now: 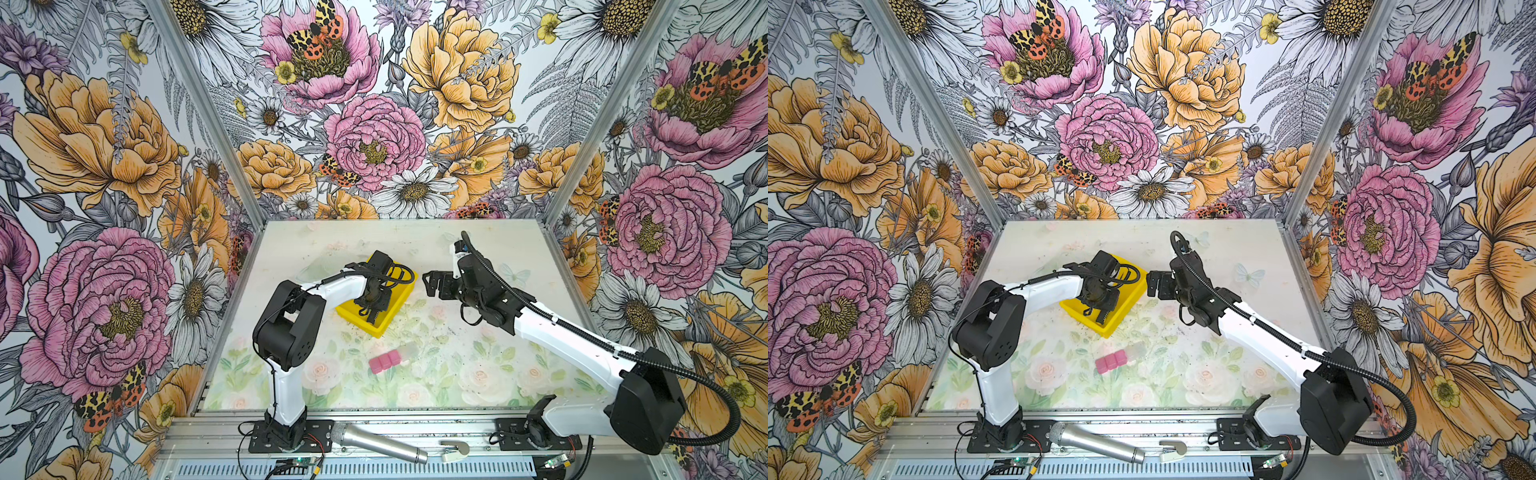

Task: Put the screwdriver in the bin
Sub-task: Place the screwdriver in the bin, then reset both arms

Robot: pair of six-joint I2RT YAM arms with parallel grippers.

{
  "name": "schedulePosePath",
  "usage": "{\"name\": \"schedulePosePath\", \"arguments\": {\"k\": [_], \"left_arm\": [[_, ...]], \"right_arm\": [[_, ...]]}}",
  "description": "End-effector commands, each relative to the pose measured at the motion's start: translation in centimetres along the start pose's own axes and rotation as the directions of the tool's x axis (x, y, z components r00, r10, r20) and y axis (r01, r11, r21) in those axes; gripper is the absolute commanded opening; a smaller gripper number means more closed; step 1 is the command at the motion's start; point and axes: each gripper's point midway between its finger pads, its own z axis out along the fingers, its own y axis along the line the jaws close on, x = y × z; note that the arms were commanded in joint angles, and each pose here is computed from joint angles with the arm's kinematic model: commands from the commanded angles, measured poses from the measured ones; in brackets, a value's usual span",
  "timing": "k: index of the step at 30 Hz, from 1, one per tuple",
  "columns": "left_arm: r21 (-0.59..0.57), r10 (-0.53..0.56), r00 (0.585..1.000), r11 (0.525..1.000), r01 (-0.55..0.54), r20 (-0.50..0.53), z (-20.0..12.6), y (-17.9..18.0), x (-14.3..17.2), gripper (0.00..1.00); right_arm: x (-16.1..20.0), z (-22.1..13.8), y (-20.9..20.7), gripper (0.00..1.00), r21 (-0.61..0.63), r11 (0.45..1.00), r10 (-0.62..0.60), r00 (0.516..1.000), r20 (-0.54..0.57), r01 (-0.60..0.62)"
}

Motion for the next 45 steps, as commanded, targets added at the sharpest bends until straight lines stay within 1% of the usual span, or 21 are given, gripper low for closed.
{"name": "schedulePosePath", "arguments": {"k": [1,3,5,8,11,16,18,20,21,22,24,27,30,33,35,36,38,41,42,44,45], "left_arm": [[0.036,-0.021,0.999,0.999,0.020,0.026,-0.3,-0.7,-0.6,0.13],[0.042,-0.021,0.999,0.999,0.019,0.040,-0.8,-0.8,-0.9,0.33],[0.049,-0.021,0.998,0.999,0.019,0.054,-1.4,-0.9,-1.1,0.43],[0.064,-0.019,0.996,0.998,0.013,0.084,-2.6,-1.1,-1.4,0.51],[0.077,-0.020,0.990,0.997,0.009,0.139,-4.9,-1.2,-2.1,0.58],[0.094,-0.025,0.981,0.996,0.007,0.191,-7.2,-1.2,-2.4,0.60],[0.101,-0.027,0.977,0.995,0.005,0.212,-8.2,-1.3,-2.6,0.65],[0.105,-0.024,0.972,0.994,-0.001,0.233,-9.2,-1.3,-2.8,0.76],[0.104,-0.024,0.970,0.995,-0.001,0.242,-9.6,-1.2,-2.9,0.85],[0.102,-0.022,0.966,0.995,-0.004,0.256,-10.2,-1.1,-3.0,0.98],[0.097,-0.017,0.957,0.995,-0.012,0.290,-11.5,-0.9,-3.2,0.99],[0.048,-0.014,0.935,0.999,-0.003,0.354,-13.6,0.4,-3.4,0.99],[-0.014,-0.058,0.895,0.997,0.072,0.442,-15.9,3.3,-3.6,0.99],[-0.054,-0.134,0.845,0.981,0.189,0.517,-16.9,7.9,-3.2,0.99],[-0.081,-0.232,0.782,0.938,0.338,0.579,-17.3,12.5,-2.6,0.99],[-0.077,-0.266,0.757,0.920,0.384,0.597,-17.4,14.0,-2.2,0.99],[-0.066,-0.318,0.707,0.886,0.458,0.631,-17.8,16.9,-1.4,0.99],[-0.097,-0.345,0.641,0.829,0.550,0.686,-18.1,20.4,0.0,0.99],[-0.104,-0.346,0.620,0.814,0.571,0.704,-18.1,21.2,0.4,0.99],[-0.119,-0.332,0.580,0.788,0.604,0.744,-17.8,22.6,1.0,0.99],[-0.125,-0.313,0.574,0.793,0.597,0.756,-17.5,22.8,1.1,0.99]], "right_arm": [[-1.4,-1.1,-0.8,1.00,0.028,0.999,0.027,0.997,0.070,-0.029],[-1.7,-1.4,-1.2,0.99,0.045,0.998,0.033,0.996,0.085,-0.036],[-2.0,-1.8,-1.8,0.99,0.062,0.997,0.038,0.994,0.105,-0.044],[-2.6,-2.6,-2.7,1.00,0.087,0.995,0.043,0.990,0.135,-0.055],[-3.2,-3.4,-3.6,0.99,0.109,0.992,0.048,0.985,0.167,-0.067],[-3.9,-4.3,-4.9,0.99,0.135,0.987,0.058,0.977,0.204,-0.087],[-4.0,-4.6,-5.3,1.00,0.147,0.985,0.060,0.975,0.214,-0.093],[-4.3,-5.0,-6.0,0.99,0.167,0.981,0.062,0.971,0.230,-0.102],[-4.4,-5.3,-6.4,1.00,0.178,0.978,0.064,0.969,0.240,-0.108],[-4.5,-5.6,-6.9,0.99,0.195,0.974,0.065,0.966,0.252,-0.116],[-4.8,-6.3,-7.9,0.99,0.222,0.966,0.069,0.958,0.279,-0.134],[-5.2,-7.2,-9.7,0.99,0.265,0.953,0.063,0.949,0.308,-0.149],[-5.2,-8.2,-12.2,0.99,0.341,0.926,0.039,0.941,0.337,-0.161],[-4.6,-9.5,-15.1,0.99,0.460,0.871,-0.007,0.932,0.362,-0.171],[-3.8,-10.3,-17.5,0.99,0.543,0.817,-0.026,0.929,0.368,-0.193],[-3.4,-10.4,-18.3,1.00,0.562,0.804,-0.026,0.933,0.359,-0.194],[-2.4,-10.5,-20.3,1.00,0.589,0.781,-0.008,0.939,0.344,-0.209],[-0.8,-10.7,-23.1,1.00,0.628,0.740,0.026,0.942,0.335,-0.243],[-0.5,-10.6,-23.7,0.99,0.627,0.738,0.029,0.941,0.337,-0.248],[0.1,-9.9,-24.5,0.99,0.608,0.757,0.026,0.941,0.338,-0.240],[0.3,-9.6,-24.8,1.00,0.600,0.766,0.020,0.941,0.338,-0.232]]}}
